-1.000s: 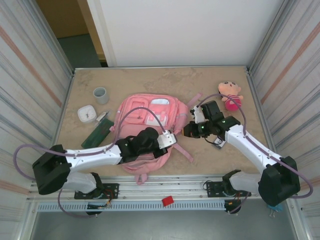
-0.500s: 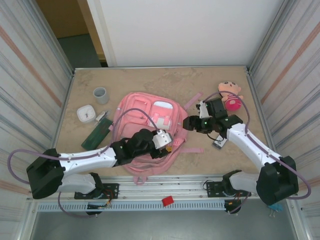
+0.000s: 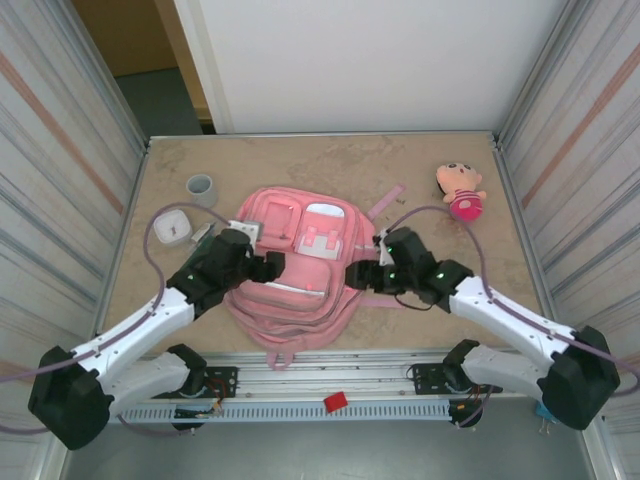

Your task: Pack the student bag

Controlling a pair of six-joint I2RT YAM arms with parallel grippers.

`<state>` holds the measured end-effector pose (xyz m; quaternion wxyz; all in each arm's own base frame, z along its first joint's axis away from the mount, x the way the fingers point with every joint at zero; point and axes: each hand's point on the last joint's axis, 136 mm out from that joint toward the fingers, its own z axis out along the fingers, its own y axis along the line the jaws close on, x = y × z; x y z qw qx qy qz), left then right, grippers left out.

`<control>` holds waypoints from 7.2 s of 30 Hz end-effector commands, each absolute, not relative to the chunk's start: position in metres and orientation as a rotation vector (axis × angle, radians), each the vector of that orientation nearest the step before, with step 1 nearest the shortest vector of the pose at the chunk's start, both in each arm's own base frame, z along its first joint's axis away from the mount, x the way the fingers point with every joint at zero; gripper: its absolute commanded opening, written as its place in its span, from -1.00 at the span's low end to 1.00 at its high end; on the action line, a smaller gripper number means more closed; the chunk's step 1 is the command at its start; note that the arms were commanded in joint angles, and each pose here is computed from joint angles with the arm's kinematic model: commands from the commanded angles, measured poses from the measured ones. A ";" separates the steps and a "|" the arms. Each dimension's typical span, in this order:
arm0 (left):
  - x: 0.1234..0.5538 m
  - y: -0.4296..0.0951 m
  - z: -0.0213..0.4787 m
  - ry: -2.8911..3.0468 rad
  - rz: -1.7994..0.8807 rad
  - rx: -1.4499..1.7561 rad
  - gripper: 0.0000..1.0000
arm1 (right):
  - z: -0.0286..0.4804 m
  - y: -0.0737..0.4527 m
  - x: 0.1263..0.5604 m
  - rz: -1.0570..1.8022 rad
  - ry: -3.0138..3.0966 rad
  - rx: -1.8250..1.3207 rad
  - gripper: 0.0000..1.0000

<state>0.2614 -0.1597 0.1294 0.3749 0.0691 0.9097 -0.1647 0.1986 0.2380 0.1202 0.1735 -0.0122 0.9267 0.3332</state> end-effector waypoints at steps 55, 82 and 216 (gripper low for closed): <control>0.231 -0.179 0.129 2.306 -0.668 0.151 0.69 | 0.127 0.231 0.231 0.871 2.495 0.149 0.44; 0.235 -0.313 0.089 1.577 -0.159 1.853 0.74 | 0.132 0.207 0.233 1.095 2.454 0.203 0.50; 0.240 -0.251 0.230 1.433 -0.754 1.421 -0.94 | 0.147 0.235 0.301 1.382 2.618 -0.497 -0.90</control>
